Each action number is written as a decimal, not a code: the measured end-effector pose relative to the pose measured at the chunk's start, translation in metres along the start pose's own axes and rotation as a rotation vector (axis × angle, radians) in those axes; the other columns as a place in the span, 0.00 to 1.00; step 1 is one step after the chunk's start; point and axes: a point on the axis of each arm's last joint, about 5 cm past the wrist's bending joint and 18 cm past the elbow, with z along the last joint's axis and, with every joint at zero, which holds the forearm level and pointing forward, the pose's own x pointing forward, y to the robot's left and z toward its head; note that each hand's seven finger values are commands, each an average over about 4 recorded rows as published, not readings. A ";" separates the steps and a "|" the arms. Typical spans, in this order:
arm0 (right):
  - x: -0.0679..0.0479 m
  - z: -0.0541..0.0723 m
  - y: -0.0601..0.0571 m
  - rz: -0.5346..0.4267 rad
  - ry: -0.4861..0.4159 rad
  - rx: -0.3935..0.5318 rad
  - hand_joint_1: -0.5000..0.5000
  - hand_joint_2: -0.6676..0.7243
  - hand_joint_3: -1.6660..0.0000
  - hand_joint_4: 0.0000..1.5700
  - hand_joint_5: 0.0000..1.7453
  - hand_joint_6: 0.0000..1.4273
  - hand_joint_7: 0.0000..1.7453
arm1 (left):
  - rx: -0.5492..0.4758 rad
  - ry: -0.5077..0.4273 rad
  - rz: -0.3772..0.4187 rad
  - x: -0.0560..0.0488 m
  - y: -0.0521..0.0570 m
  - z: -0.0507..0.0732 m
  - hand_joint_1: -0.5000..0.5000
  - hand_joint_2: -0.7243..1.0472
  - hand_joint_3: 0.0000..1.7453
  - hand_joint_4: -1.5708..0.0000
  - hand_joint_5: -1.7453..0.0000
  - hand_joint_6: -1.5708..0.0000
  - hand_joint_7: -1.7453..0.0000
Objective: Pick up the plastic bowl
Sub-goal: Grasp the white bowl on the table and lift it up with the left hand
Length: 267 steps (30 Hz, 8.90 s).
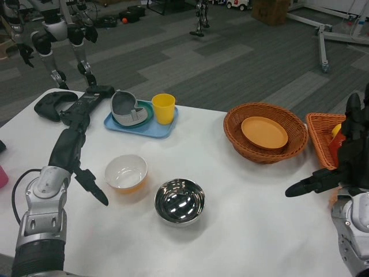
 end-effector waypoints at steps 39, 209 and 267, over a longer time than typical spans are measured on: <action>-0.004 -0.010 -0.004 -0.027 0.053 -0.006 0.04 1.00 1.00 0.00 0.00 0.00 0.00 | 0.818 0.332 -0.381 0.052 -0.050 0.027 0.00 0.45 0.00 1.00 1.00 1.00 1.00; -0.012 -0.009 -0.003 -0.023 0.058 0.038 0.04 1.00 1.00 0.00 0.00 0.00 0.00 | 0.900 0.560 -0.510 0.093 -0.077 -0.001 0.34 0.66 0.10 1.00 0.59 1.00 0.78; -0.014 -0.016 -0.007 -0.018 0.104 -0.004 0.04 1.00 1.00 0.00 0.00 0.00 0.00 | 1.076 0.307 -0.572 0.102 -0.067 0.072 0.42 0.65 0.30 1.00 0.00 1.00 0.14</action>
